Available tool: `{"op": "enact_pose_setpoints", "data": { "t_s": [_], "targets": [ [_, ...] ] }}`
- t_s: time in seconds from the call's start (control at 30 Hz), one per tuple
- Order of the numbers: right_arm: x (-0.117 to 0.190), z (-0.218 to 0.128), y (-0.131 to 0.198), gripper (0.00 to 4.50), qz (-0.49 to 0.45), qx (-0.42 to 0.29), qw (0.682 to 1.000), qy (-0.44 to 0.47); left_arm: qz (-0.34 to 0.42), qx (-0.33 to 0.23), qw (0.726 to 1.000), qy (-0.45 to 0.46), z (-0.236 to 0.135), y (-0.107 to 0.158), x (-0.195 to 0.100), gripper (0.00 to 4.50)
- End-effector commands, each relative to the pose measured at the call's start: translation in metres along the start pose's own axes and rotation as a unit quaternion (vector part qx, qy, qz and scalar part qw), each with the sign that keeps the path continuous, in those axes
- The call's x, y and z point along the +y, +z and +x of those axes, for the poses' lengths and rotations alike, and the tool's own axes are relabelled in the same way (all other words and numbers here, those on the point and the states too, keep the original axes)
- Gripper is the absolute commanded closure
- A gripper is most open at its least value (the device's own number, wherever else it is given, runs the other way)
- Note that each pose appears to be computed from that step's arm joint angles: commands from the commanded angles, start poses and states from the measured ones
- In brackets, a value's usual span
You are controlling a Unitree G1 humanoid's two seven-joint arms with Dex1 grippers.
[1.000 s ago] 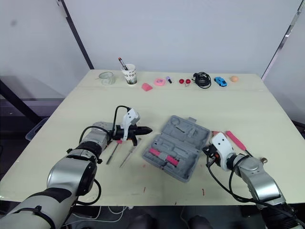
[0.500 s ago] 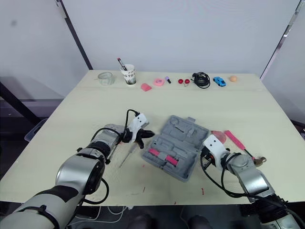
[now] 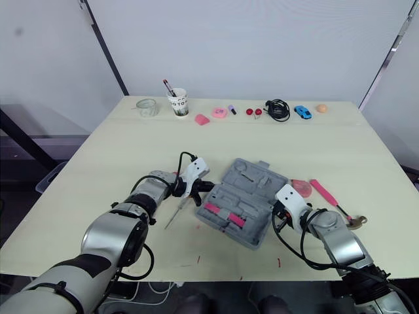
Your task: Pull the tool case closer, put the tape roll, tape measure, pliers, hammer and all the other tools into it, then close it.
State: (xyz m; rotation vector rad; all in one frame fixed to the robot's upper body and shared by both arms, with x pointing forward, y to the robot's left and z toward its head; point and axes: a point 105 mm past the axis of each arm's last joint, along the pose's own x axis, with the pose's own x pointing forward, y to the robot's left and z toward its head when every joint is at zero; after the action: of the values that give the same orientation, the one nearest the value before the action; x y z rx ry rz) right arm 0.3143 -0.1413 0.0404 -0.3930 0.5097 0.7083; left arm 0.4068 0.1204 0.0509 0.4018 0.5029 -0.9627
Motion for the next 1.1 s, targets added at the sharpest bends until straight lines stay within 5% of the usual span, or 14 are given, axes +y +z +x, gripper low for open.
{"op": "enact_pose_setpoints", "data": {
  "t_s": [0.03, 0.6, 1.1],
  "targets": [
    [-0.001, -0.004, 0.010, 4.50, -0.007, -0.021, 1.000, -0.002, -0.007, 0.001, 0.999, -0.031, 0.002, -0.001, -0.008, 4.43],
    [0.001, -0.008, 0.004, 4.50, -0.011, -0.038, 0.998, 0.055, -0.020, 0.021, 0.983, -0.180, -0.018, -0.029, -0.037, 4.43],
    [0.007, -0.007, 0.000, 4.50, -0.014, -0.052, 0.995, 0.085, -0.031, -0.002, 0.974, -0.225, -0.030, -0.047, -0.051, 4.43]
  ]
}}
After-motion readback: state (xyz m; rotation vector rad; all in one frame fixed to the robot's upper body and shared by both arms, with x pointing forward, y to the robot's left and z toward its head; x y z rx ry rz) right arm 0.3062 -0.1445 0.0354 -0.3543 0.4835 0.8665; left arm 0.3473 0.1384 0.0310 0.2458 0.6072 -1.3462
